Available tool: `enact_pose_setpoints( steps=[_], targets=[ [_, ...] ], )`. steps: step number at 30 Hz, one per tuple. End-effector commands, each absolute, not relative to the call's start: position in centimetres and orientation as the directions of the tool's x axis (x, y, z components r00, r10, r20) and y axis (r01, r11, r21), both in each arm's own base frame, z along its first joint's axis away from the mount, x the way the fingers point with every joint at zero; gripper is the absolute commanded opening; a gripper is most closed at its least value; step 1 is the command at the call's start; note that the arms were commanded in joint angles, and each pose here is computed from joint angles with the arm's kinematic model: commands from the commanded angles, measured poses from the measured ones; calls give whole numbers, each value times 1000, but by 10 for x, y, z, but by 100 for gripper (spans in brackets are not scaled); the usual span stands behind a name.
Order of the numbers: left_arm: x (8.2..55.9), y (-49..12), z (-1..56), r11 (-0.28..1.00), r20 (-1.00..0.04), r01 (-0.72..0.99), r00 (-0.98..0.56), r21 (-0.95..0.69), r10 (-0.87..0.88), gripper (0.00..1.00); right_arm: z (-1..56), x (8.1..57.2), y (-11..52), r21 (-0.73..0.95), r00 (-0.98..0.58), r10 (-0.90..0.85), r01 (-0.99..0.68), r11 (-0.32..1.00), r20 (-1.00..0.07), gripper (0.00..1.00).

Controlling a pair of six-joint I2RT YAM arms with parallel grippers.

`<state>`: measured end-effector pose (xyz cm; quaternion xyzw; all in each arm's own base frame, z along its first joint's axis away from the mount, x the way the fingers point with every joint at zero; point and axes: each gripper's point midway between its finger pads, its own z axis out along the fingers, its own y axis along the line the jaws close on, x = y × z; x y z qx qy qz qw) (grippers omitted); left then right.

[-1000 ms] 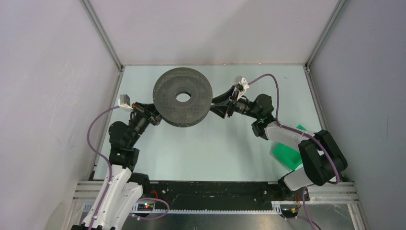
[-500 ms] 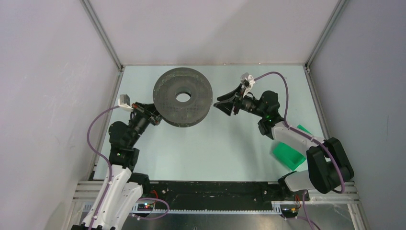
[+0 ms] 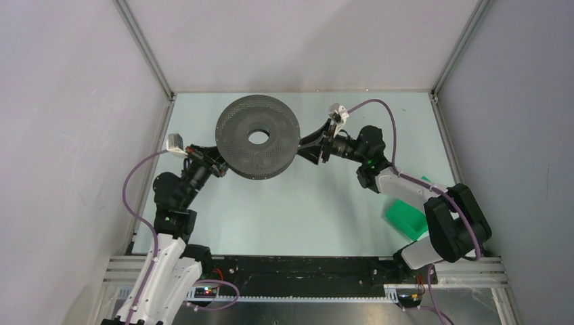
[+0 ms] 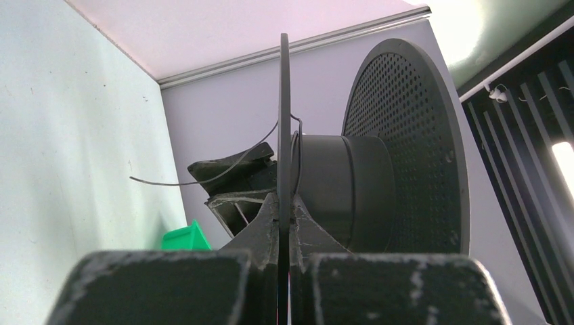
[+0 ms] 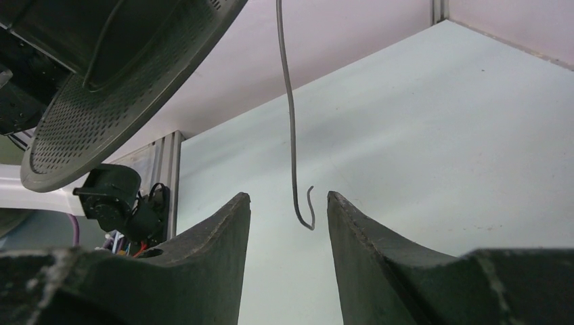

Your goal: Wrap the cables

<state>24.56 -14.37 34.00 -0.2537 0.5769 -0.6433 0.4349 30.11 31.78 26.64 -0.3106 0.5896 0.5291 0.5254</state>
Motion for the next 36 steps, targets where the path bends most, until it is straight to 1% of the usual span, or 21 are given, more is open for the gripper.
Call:
enact_pose_setpoints(
  steps=[1, 3, 5, 6, 7, 8, 9, 10, 11, 12, 13, 17, 21, 22, 24, 27, 28, 30, 33, 36],
  targets=[
    [230, -141, 390, 21, -226, 414, -454, -910, -862, 0, 297, 313, 321, 202, -136, 247, -942, 266, -959, 51],
    [229, -141, 390, 20, -226, 414, -455, -910, -861, 0, 298, 316, 321, 193, -125, 247, -942, 273, -961, 51],
    [229, -140, 389, 20, -225, 414, -453, -910, -862, 0, 298, 316, 322, 177, -111, 245, -947, 268, -963, 48],
    [230, -140, 388, 21, -225, 412, -454, -911, -862, 0, 297, 317, 324, 176, -112, 242, -949, 263, -964, 41],
    [230, -140, 388, 22, -225, 411, -453, -911, -863, 0, 299, 316, 325, 167, -105, 243, -954, 249, -964, 36],
    [230, -140, 388, 22, -225, 410, -453, -912, -863, 0, 300, 316, 326, 164, -103, 246, -956, 242, -964, 25],
    [230, -140, 387, 22, -225, 410, -453, -912, -863, 0, 301, 314, 326, 167, -108, 248, -959, 229, -963, 20],
    [230, -141, 387, 22, -225, 410, -454, -912, -862, 0, 300, 313, 327, 169, -112, 249, -961, 220, -962, 11],
    [231, -141, 387, 21, -223, 408, -455, -913, -862, 0, 302, 310, 328, 168, -115, 253, -965, 202, -961, 7],
    [231, -140, 387, 21, -223, 408, -454, -913, -863, 0, 302, 309, 329, 168, -116, 254, -967, 192, -960, 2],
    [231, -140, 387, 21, -222, 407, -455, -913, -862, 0, 301, 306, 329, 175, -127, 252, -969, 176, -959, 0],
    [231, -140, 387, 22, -223, 407, -454, -913, -863, 0, 298, 299, 331, 206, -169, 248, -970, 132, -954, 0],
    [235, -139, 385, 41, -234, 409, -435, -912, -869, 0, 310, 285, 326, 351, -321, 283, -935, 60, -904, 0],
    [237, -137, 384, 56, -245, 414, -418, -908, -875, 0, 316, 274, 323, 413, -393, 294, -911, 7, -871, 0],
    [241, -134, 383, 79, -257, 416, -392, -906, -883, 0, 333, 250, 316, 451, -454, 314, -888, -85, -834, 0],
    [247, -133, 383, 108, -280, 419, -375, -901, -884, 0, 352, 219, 311, 493, -522, 318, -853, -172, -792, 0],
    [249, -133, 383, 120, -290, 422, -366, -899, -884, 0, 352, 214, 311, 537, -568, 309, -823, -185, -763, 0],
    [251, -131, 384, 135, -299, 424, -347, -895, -889, 0, 356, 203, 312, 574, -611, 296, -791, -210, -734, 0],
    [254, -128, 384, 156, -311, 427, -322, -891, -894, 0, 363, 193, 315, 607, -652, 288, -758, -239, -702, 0],
    [254, -127, 382, 145, -297, 420, -325, -896, -898, 0, 371, 198, 318, 640, -683, 331, -728, -244, -651, 0]
  ],
)
